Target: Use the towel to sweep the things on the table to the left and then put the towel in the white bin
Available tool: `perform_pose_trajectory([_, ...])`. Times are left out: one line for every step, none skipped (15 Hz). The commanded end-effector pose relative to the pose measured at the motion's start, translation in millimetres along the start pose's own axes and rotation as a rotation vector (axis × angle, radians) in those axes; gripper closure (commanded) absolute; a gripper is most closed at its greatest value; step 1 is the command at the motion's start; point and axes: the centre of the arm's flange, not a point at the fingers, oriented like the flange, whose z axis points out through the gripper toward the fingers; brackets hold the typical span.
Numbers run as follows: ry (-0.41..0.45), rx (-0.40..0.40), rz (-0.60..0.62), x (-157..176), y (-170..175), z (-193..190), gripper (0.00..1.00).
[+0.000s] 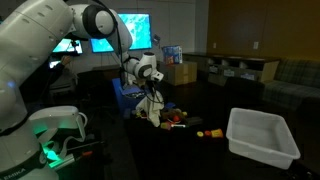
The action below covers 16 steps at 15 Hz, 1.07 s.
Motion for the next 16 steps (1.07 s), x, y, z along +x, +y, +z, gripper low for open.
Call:
perform_pose_trajectory([0.021, 0.035, 0.046, 13.0, 50.4, -79.6, 0.91])
perform_pose_trajectory([0.036, 0.035, 0.065, 17.7, 66.4, -94.5, 0.9])
perform_pose_trajectory([0.055, 0.031, 0.087, 22.0, 82.8, -109.9, 0.91])
perform_pose_trajectory([0.07, 0.022, 0.109, 27.0, 101.0, -124.3, 0.91])
perform_pose_trajectory([0.087, 0.012, 0.135, 30.5, 120.0, -138.4, 0.91])
perform_pose_trajectory([0.109, 0.0, 0.164, 34.8, 139.2, -151.5, 0.91])
perform_pose_trajectory([0.124, -0.012, 0.19, 37.7, 160.3, -163.6, 0.91])
perform_pose_trajectory([0.143, -0.026, 0.215, 41.2, 181.9, -176.0, 0.91])
perform_pose_trajectory([0.164, -0.04, 0.245, 44.9, 203.5, -188.6, 0.91])
perform_pose_trajectory([0.19, -0.059, 0.269, 48.5, 223.9, -197.6, 0.91])
perform_pose_trajectory([0.22, -0.085, 0.295, 53.5, 242.2, -205.5, 0.91])
perform_pose_trajectory([0.251, -0.11, 0.321, 57.7, 260.9, -211.0, 0.91])
perform_pose_trajectory([0.267, -0.131, 0.339, 63.6, 278.7, -213.0, 0.91])
perform_pose_trajectory([0.285, -0.16, 0.355, 69.8, 295.3, -211.8, 0.91])
perform_pose_trajectory([0.292, -0.189, 0.368, 77.5, 309.7, -210.5, 0.91])
perform_pose_trajectory([0.294, -0.215, 0.373, 83.6, 321.6, -206.6, 0.91])
